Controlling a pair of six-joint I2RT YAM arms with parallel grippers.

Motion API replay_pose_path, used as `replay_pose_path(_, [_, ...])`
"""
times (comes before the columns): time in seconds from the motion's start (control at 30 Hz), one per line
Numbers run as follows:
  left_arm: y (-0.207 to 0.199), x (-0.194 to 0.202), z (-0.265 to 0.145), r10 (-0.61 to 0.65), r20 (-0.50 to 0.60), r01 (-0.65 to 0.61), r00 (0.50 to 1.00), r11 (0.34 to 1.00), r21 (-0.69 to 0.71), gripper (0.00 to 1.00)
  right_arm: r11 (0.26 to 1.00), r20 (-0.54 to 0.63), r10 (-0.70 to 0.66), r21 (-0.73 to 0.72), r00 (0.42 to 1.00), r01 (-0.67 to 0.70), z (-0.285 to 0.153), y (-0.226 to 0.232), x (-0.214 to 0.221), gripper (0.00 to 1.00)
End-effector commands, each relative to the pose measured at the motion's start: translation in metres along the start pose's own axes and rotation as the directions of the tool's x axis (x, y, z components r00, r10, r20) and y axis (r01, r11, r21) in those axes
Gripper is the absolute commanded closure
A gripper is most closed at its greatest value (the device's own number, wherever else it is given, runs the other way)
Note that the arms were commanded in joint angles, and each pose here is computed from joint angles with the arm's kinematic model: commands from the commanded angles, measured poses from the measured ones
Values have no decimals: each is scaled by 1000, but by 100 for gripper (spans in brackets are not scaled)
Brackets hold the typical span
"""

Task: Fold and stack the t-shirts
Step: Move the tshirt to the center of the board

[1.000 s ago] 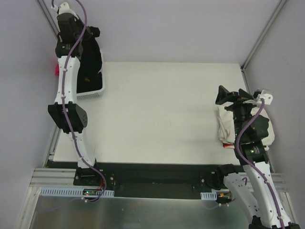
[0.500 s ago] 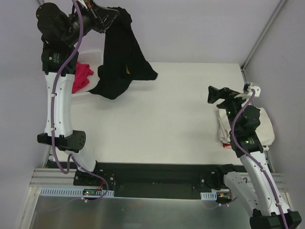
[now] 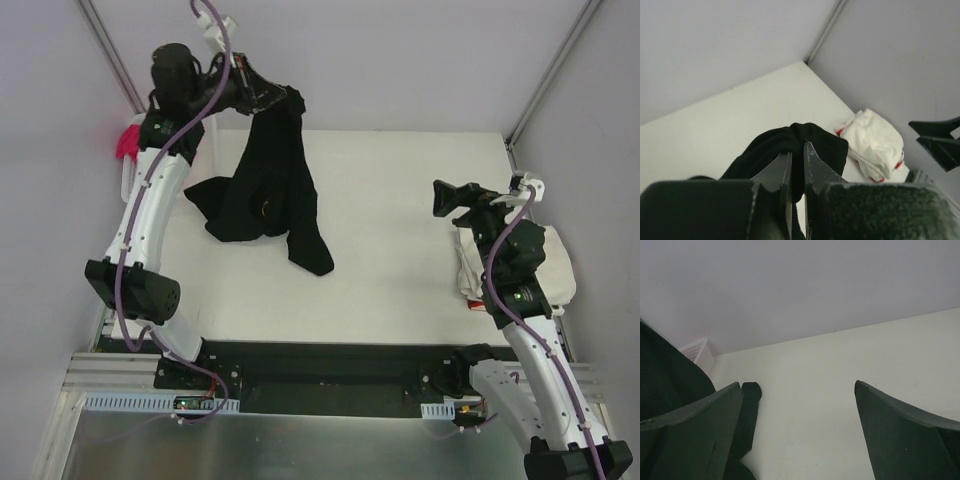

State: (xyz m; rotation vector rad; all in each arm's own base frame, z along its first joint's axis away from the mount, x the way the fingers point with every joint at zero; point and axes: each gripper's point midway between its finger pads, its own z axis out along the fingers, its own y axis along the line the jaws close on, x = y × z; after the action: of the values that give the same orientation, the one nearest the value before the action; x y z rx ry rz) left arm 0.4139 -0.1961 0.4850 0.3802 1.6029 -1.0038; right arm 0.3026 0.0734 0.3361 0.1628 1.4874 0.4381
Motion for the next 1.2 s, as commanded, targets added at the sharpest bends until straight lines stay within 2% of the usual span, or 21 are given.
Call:
replay_pose_path(0.0, [-19,38,38,11,-69,-2,998,991,135,100,999,42,27,-45,999,-25,6,11,-14,4])
replay_pose_path(0.07, [-28,60,59,1,-119,20,993,984,179,100,998,25,33,-50,999,-32,10,12,-10,4])
replay_pose_path(0.13, [-46,65,67,12,-143,24,990,968,251,100,998,10,40,-53,999,-39,14,12,-6,4])
replay_pose_path(0.17, [-50,84,79,-7,-200,63,980,959,277,100,998,6,46,-54,999,-45,16,13,-5,4])
replay_pose_path(0.2, [-60,84,80,13,-206,54,978,948,315,100,997,4,55,-53,998,-54,17,13,-4,3])
replay_pose_path(0.27, [-71,110,90,1,-275,102,961,927,360,100,995,-22,59,-80,998,-61,19,17,4,3])
replay_pose_path(0.4, [-75,169,103,0,-382,152,924,917,369,100,994,-33,70,-76,997,-72,22,15,10,3])
replay_pose_path(0.5, [-74,197,110,14,-421,156,907,917,367,100,994,-46,72,-77,996,-75,25,15,15,3])
replay_pose_path(0.67, [-48,217,123,43,-437,110,899,941,321,100,989,-75,97,-101,992,-105,31,20,23,2])
replay_pose_path(0.77, [-29,215,128,56,-429,78,902,955,288,100,990,-77,91,-97,993,-99,32,19,24,2])
replay_pose_path(0.9, [-30,210,124,61,-426,86,903,944,318,100,992,-87,85,-82,993,-92,34,15,30,2])
replay_pose_path(0.93, [-29,213,124,59,-430,89,901,944,317,85,992,-88,85,-83,992,-92,34,15,30,2])
replay_pose_path(0.97, [-26,214,124,59,-432,87,900,947,310,45,992,-93,86,-82,992,-94,36,15,31,2])
replay_pose_path(1.03, [-14,222,125,68,-438,60,897,961,271,24,991,-106,89,-91,990,-99,38,16,34,2])
replay_pose_path(1.07, [-9,225,125,68,-441,51,895,966,253,2,991,-110,89,-91,990,-99,39,16,35,2])
replay_pose_path(1.17, [0,232,123,72,-452,40,889,972,232,1,991,-122,87,-88,989,-98,40,15,40,2])
